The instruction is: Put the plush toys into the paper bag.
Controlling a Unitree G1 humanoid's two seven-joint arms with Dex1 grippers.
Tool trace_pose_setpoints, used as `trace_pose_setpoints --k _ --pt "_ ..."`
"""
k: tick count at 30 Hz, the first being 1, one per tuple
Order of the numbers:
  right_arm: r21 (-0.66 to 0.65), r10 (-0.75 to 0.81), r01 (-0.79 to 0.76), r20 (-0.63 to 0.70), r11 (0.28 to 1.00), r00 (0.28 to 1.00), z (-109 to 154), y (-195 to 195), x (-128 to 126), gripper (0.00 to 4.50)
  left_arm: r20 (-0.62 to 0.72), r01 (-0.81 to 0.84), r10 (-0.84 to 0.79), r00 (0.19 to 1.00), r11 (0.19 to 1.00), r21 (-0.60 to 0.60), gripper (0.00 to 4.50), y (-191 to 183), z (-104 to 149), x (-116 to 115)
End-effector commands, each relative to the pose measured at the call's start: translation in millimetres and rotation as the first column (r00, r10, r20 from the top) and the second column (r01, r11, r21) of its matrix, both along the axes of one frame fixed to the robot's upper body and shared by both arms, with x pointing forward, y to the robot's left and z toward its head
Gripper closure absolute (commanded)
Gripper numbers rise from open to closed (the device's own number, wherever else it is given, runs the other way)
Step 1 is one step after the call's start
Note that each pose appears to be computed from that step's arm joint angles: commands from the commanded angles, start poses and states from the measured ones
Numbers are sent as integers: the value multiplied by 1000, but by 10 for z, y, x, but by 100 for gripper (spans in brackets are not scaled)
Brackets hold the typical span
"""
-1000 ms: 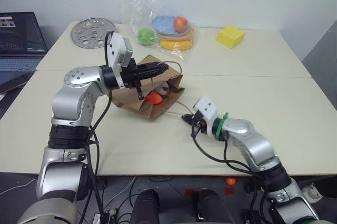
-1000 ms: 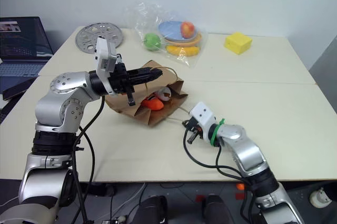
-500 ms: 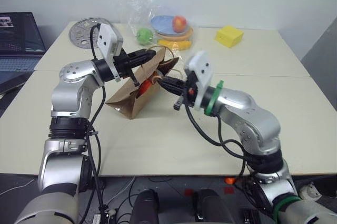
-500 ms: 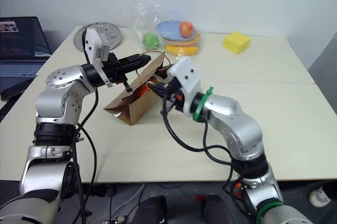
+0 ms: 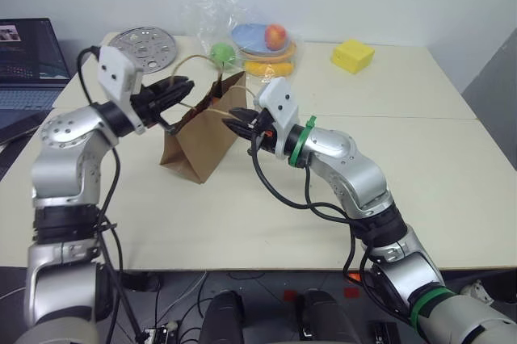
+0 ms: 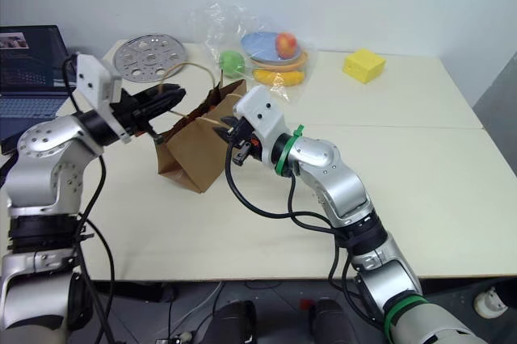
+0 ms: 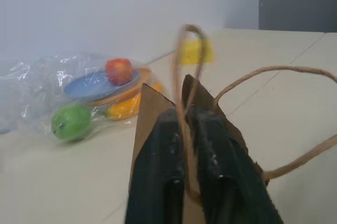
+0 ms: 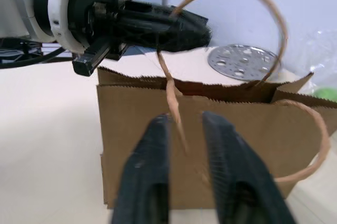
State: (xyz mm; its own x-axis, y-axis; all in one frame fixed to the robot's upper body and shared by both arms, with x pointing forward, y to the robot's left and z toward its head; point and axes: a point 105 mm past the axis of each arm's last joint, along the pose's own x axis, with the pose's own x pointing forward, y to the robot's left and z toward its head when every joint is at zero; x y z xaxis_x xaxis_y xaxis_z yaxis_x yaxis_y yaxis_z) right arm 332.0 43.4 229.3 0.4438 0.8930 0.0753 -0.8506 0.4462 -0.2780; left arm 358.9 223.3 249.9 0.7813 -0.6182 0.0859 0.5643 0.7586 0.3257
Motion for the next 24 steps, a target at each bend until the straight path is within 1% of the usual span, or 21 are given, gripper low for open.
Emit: trace_pose_setpoints --k 1,2,5,7,9,10,12,14,16,19,21,24 --pt "50 49 -53 80 997 996 258 -7 -79 217 85 -6 7 996 1000 -10 267 46 263 -164" --pt "56 55 -60 84 997 995 283 -21 -87 174 88 -9 10 996 1000 -12 231 63 284 -200" --pt "85 72 -80 99 993 992 392 -77 -124 64 84 -16 18 996 1000 -26 141 116 316 -323" --pt "96 94 -104 101 990 990 451 -130 -163 0 68 -25 29 997 999 -48 78 170 277 -401" --pt "110 121 -132 108 985 987 536 -193 -218 0 54 -33 36 998 997 -63 14 215 229 -481" --pt "116 131 -143 110 983 985 573 -216 -240 0 50 -32 36 998 997 -68 3 221 216 -507" --pt "145 157 -173 116 974 981 699 -273 -302 0 53 -36 40 998 996 -85 3 224 235 -549" --pt "174 176 -191 100 966 979 790 -336 -340 0 33 -47 50 998 996 -73 3 238 180 -583" --pt "175 170 -183 91 967 981 807 -383 -339 0 8 -66 67 998 997 -50 3 274 85 -599" --pt "138 141 -147 49 980 989 681 -489 -321 0 -19 -117 117 993 992 -40 3 365 -90 -602" --pt "92 122 -123 11 988 992 530 -569 -337 0 -43 -133 130 991 989 -66 3 375 -212 -614" --pt "71 115 -112 -35 991 993 419 -626 -382 0 -46 -166 163 986 981 -95 3 380 -327 -590"
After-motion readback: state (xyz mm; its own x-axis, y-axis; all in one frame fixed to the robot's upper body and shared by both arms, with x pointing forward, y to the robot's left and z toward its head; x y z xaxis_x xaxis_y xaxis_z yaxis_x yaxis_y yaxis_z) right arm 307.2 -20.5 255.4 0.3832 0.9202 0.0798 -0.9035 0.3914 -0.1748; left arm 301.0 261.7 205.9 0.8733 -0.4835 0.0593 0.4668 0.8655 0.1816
